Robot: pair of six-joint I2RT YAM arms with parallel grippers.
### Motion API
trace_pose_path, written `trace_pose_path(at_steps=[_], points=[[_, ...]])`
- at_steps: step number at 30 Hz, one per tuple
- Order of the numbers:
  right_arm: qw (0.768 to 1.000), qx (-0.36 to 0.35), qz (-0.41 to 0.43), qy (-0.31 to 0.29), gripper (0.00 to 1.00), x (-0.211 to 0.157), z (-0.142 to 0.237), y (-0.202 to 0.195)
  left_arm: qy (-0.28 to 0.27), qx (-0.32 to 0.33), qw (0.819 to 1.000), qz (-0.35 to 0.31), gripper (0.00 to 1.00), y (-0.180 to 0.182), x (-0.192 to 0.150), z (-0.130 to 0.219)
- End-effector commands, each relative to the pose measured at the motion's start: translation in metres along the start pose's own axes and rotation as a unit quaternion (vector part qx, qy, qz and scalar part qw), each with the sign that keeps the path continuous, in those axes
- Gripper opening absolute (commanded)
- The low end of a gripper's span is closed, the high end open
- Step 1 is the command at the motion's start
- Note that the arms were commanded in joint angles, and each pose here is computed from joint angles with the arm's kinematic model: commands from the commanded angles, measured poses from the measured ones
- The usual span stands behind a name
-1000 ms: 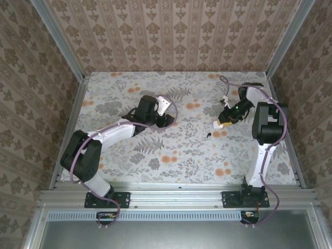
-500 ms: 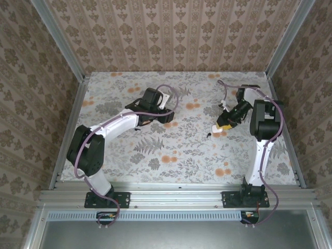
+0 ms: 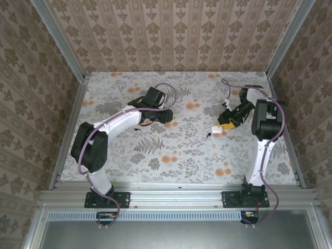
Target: Insert wireless bluetooth earbuds into charging case
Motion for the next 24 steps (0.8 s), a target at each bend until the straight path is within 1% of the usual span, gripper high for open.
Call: trace_pose_path(at_steps=[1, 5, 7, 10, 13, 16, 19, 24], points=[[0.999, -0.031, -0.002, -0.037, 0.53, 0.009, 0.015, -0.001, 0.009, 0.039, 0.998, 0.058, 0.50, 0.005, 0.004, 0.004], [0.992, -0.063, 0.005, -0.108, 0.53, 0.023, 0.037, 0.008, 0.021, 0.076, 0.993, 0.082, 0.51, 0.003, 0.013, 0.008], [0.985, -0.074, 0.002, -0.157, 0.53, 0.030, 0.050, 0.015, 0.027, 0.098, 0.991, 0.091, 0.52, 0.002, 0.019, 0.010], [0.973, -0.074, -0.009, -0.218, 0.53, 0.033, 0.060, 0.027, 0.040, 0.133, 0.985, 0.102, 0.53, 0.004, 0.022, 0.011], [0.962, -0.072, -0.032, -0.261, 0.54, 0.032, 0.063, 0.036, 0.056, 0.164, 0.977, 0.121, 0.55, 0.006, 0.024, 0.010], [0.952, -0.071, -0.041, -0.295, 0.55, 0.031, 0.061, 0.049, 0.083, 0.188, 0.968, 0.144, 0.57, 0.009, 0.023, 0.004], [0.945, -0.068, -0.036, -0.318, 0.54, 0.029, 0.058, 0.063, 0.104, 0.196, 0.959, 0.178, 0.58, 0.011, 0.022, -0.004], [0.942, -0.058, -0.026, -0.331, 0.54, 0.021, 0.054, 0.081, 0.132, 0.216, 0.940, 0.228, 0.59, 0.017, 0.018, -0.020]])
Point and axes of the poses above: each hand's point on the last joint's axis, 136 mm out from that joint toward the fingers, its own z axis back along the fingers, its own y axis along the line the jaws close on, x = y × z, the point moved 5 cm from there along z, back along the fingers, and after that the axes turned 9 degrees about z, right-handed, at the moved point
